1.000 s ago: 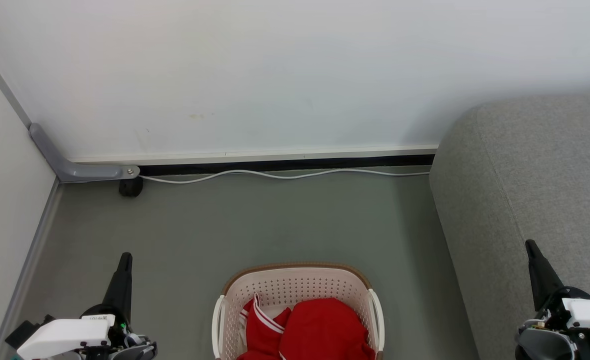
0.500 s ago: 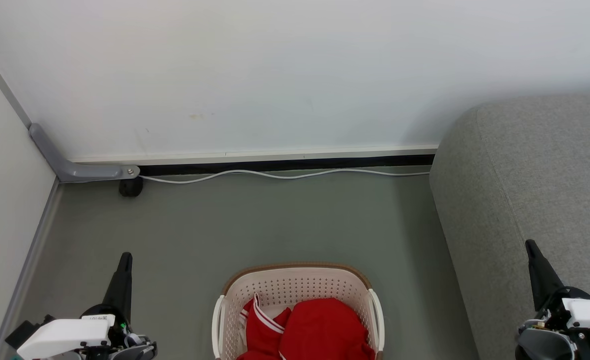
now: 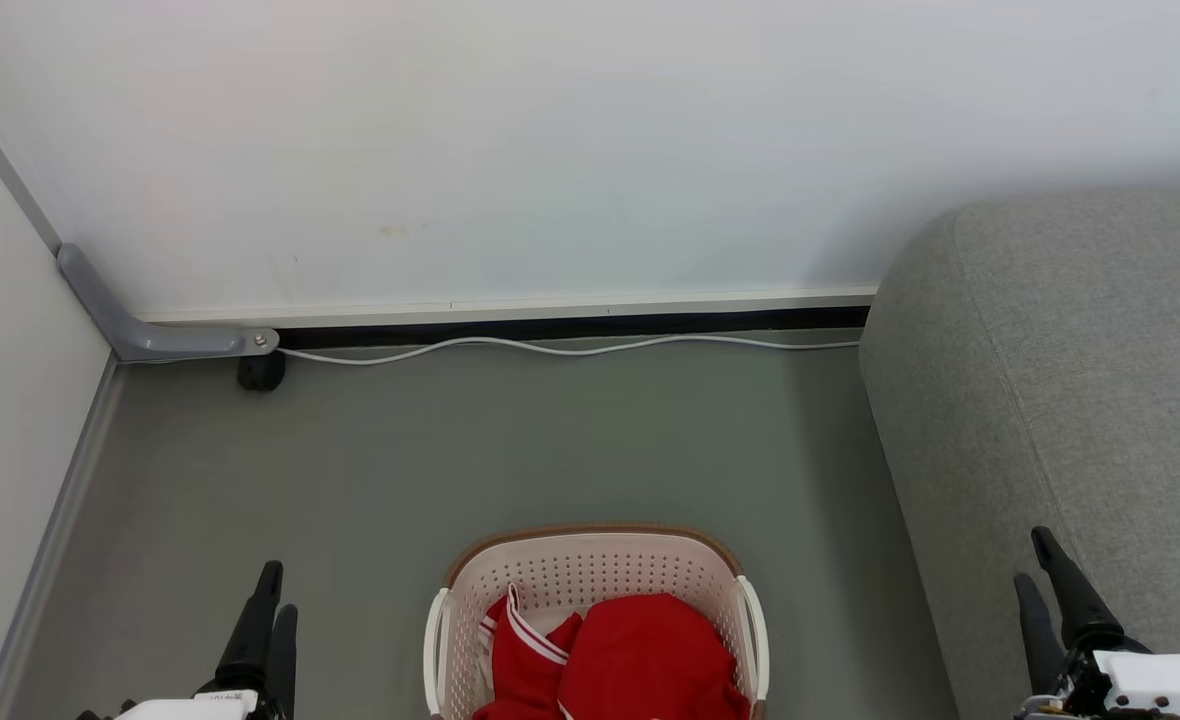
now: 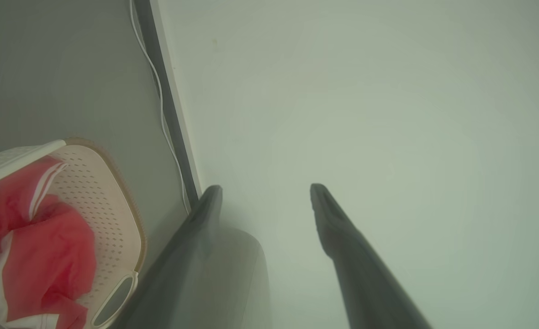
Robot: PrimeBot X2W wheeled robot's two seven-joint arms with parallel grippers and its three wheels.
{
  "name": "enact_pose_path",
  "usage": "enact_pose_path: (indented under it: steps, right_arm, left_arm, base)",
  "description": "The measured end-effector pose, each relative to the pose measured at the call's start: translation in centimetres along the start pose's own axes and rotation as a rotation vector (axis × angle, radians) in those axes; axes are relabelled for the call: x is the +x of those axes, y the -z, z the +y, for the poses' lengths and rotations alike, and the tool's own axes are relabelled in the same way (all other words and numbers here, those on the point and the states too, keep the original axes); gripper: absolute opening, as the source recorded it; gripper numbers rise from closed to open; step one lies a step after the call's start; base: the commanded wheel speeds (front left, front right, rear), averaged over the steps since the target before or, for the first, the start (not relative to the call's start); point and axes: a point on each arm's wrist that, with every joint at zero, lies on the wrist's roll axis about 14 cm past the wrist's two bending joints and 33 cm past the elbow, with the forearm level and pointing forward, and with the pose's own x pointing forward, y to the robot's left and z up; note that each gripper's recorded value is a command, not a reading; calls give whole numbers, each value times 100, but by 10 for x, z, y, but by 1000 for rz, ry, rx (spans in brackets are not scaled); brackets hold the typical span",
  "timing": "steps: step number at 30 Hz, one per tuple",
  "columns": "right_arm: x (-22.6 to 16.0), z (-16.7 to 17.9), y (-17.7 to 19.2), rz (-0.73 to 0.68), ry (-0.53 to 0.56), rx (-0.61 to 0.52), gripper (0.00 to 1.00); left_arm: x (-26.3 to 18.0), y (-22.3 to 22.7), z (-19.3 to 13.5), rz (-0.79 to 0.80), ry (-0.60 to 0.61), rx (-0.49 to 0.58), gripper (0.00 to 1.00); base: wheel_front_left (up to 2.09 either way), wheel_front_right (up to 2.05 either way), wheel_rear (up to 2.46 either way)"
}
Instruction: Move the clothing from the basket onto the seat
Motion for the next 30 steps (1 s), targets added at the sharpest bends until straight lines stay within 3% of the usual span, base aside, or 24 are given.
enact_pose_path:
  steps: [14, 30]
  right_arm:
    - [5, 5, 3, 9, -10, -52, 100]
    - [15, 19, 6, 19, -40, -220, 100]
  left_arm:
    - [4, 2, -3, -17, 4, 26, 100]
    - [11, 4, -11, -23, 20, 221, 100]
  base:
    - [0, 0, 0]
    - [0, 0, 0]
